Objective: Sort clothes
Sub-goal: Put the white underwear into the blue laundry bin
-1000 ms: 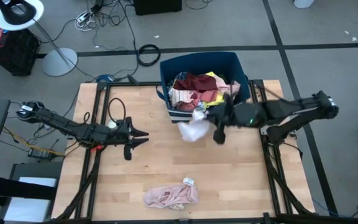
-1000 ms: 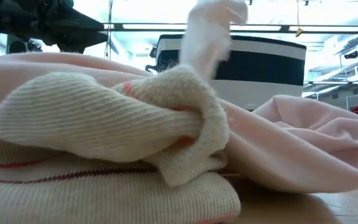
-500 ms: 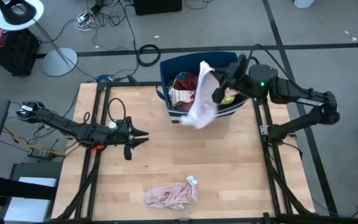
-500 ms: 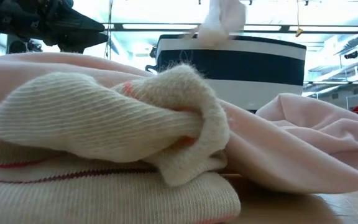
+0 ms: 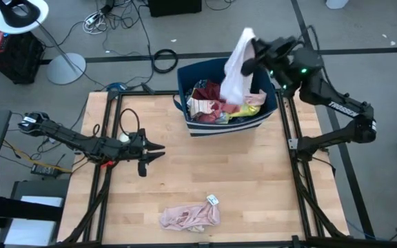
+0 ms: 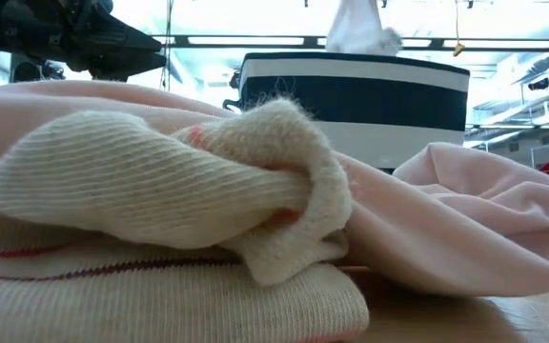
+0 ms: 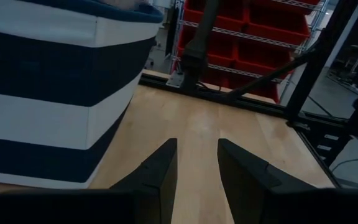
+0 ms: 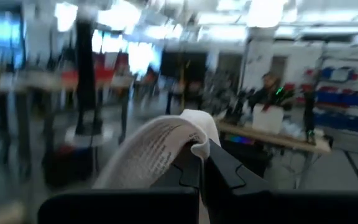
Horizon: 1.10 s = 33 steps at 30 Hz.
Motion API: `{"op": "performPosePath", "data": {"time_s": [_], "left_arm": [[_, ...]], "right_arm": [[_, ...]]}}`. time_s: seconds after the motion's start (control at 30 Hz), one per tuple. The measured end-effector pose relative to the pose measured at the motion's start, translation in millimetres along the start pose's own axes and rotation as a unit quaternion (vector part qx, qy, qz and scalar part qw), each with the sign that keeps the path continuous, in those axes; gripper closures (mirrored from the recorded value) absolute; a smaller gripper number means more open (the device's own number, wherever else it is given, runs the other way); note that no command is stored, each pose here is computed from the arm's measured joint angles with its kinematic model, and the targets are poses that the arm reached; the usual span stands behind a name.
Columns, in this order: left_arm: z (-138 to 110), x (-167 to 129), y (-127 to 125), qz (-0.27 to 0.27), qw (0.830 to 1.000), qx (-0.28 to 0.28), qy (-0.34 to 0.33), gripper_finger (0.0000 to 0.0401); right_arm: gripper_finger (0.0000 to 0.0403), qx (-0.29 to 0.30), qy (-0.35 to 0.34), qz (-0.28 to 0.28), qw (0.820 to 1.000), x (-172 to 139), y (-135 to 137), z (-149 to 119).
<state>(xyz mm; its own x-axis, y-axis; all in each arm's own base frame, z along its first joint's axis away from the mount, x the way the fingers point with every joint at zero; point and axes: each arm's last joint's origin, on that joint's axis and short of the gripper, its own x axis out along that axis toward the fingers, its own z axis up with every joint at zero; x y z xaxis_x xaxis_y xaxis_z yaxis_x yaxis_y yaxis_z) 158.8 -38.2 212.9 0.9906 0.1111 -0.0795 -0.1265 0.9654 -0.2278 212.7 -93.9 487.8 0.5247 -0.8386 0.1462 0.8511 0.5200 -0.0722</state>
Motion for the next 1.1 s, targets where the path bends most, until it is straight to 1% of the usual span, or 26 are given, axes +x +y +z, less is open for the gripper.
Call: {"op": "performPosePath", "data": {"time_s": [0.1,0.2,0.27,0.33,0.4,0.5,0.57,0.63,0.73,0.8,0.87,0.97,1.1], "left_arm": [[0.0,0.0,0.1,0.001,1.0,0.0,0.0,0.028],[-0.2,0.0,0.2,0.002,1.0,0.0,0.001,0.028],[-0.5,0.0,0.6,0.007,1.0,0.001,0.001,0.028],[-1.0,0.0,1.4,0.019,1.0,0.003,0.002,0.028],[-1.6,0.0,1.9,0.023,1.0,0.005,0.004,0.028],[-1.5,0.0,1.9,0.024,1.0,0.004,0.003,0.028],[-1.3,0.0,1.9,0.024,1.0,0.004,0.002,0.028],[-0.9,0.0,1.8,0.024,1.0,0.003,0.001,0.028],[-0.9,0.0,1.8,0.024,1.0,0.003,0.0,0.028],[-0.6,0.0,1.8,0.026,1.0,0.003,-0.001,0.028],[-0.6,0.0,1.9,0.026,1.0,0.003,-0.001,0.028],[-0.4,0.0,1.8,0.026,1.0,0.002,-0.003,0.028],[-0.6,0.0,1.8,0.026,1.0,0.0,-0.002,0.028]], "right_arm": [[0.0401,0.031,-0.046,-0.012,0.998,2.4,-8.8,9.9],[0.04,0.035,-0.046,0.004,0.998,2.6,-11.4,9.8],[0.04,0.035,-0.014,0.016,0.999,2.6,-9.2,2.8],[0.04,0.033,0.04,0.029,0.998,2.4,-4.5,-9.4],[0.04,0.029,0.095,0.034,0.994,2.5,-1.4,-22.7],[0.04,0.036,0.17,0.032,0.984,1.0,0.9,-40.4],[0.04,0.03,0.225,0.043,0.973,0.1,1.0,-52.9],[0.04,0.031,0.275,0.07,0.958,0.7,3.8,-64.5],[0.04,0.042,0.354,0.116,0.927,4.0,11.3,-83.5],[0.04,0.045,0.39,0.147,0.908,10.2,20.3,-95.6],[0.04,0.047,0.416,0.168,0.893,18.5,30.3,-107.8],[0.04,0.059,0.443,0.178,0.877,35.1,47.4,-129.1],[0.0394,0.042,0.47,0.182,0.862,60.0,69.8,-166.0]]}}
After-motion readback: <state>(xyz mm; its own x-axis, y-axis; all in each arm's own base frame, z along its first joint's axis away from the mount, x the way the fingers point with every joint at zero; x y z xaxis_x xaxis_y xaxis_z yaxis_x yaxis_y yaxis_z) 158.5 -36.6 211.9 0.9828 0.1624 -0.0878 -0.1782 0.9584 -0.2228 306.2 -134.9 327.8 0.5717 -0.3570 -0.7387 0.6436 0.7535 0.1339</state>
